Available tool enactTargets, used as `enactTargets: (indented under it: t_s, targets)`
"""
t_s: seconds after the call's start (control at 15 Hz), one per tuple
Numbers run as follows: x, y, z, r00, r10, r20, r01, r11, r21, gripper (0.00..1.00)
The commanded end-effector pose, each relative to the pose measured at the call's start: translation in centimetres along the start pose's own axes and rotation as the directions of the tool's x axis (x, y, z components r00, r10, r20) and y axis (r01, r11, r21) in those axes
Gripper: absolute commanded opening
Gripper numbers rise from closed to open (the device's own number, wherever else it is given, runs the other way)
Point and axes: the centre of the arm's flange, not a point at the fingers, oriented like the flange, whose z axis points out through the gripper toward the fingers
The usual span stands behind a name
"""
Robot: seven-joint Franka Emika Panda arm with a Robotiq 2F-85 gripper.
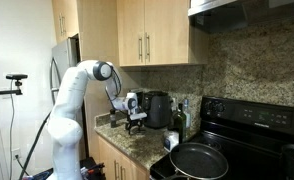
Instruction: Pick up the pair of scissors
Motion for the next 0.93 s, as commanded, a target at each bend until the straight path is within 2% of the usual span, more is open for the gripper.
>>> enactTargets:
  t_s: [0.0,0.2,0.33,0.4,0.53,0.67,0.8,0.87]
  targets:
    - [-0.2,0.2,1.5,0.999,-0.031,-0.01,0.031,0.999,0.014,1.0]
    - [-0.1,0.3,1.5,0.998,-0.064,-0.016,0.064,0.998,-0.002,1.0]
    - [-0.1,0.3,1.5,0.998,-0.05,-0.03,0.05,0.999,-0.001,1.0]
    - [0.0,0.1,0.0,1.0,-0.031,-0.004,0.031,1.0,-0.006,1.0]
    - [0.0,0.1,0.0,1.0,-0.031,-0.006,0.031,0.999,-0.009,1.0]
    - [0.2,0.7,-0.1,0.997,-0.066,-0.033,0.062,0.993,-0.103,1.0]
    - [0.2,0.7,0.0,0.996,-0.077,-0.035,0.071,0.988,-0.139,1.0]
    - [0.2,0.5,0.1,0.997,-0.074,-0.032,0.07,0.99,-0.125,1.0]
